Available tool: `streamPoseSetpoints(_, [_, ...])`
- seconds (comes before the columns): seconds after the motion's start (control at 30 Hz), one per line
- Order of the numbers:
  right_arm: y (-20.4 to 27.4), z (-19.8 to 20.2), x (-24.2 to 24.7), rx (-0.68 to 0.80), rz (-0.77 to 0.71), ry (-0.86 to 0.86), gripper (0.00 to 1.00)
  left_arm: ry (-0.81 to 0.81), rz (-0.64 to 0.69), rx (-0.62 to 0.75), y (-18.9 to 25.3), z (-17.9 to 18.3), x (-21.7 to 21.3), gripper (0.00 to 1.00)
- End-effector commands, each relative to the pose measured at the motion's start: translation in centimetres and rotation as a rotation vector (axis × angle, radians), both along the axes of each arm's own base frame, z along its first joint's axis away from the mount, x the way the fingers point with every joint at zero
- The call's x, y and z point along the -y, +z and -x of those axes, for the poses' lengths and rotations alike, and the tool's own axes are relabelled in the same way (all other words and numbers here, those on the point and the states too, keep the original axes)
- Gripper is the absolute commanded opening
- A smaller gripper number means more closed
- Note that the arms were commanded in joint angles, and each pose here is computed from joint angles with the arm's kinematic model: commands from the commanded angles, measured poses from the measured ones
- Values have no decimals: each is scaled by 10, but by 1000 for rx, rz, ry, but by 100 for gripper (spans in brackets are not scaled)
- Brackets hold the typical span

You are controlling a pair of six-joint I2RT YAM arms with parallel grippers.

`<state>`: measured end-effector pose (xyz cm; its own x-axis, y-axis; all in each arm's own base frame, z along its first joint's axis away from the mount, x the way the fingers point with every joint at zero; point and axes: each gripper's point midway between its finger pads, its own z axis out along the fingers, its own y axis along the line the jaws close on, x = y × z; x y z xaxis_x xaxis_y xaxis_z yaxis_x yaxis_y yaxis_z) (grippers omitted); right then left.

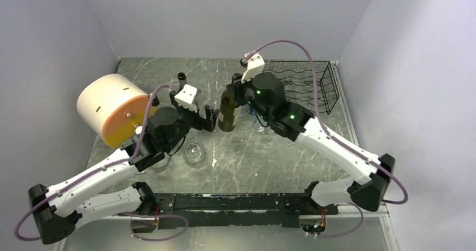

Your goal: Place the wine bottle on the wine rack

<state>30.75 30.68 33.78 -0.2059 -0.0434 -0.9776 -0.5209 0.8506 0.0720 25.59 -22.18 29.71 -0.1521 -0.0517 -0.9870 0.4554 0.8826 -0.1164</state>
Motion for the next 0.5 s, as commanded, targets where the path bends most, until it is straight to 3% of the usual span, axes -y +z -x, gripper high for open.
streamPoseSetpoints(0.0, [50,13,28,61,-127,-58,0,-123,61,91,19,-4,35,99])
streamPoseSetpoints(0.17, [62,27,46,62,-159,-64,0,-246,3,128,4,-11,71,99])
streamPoseSetpoints(0.3, [63,33,50,36,-174,-64,0,-409,-70,236,-6,-5,100,99])
streamPoseSetpoints(0.47, [67,37,54,40,-204,-64,0,-473,-93,242,-20,-4,114,99])
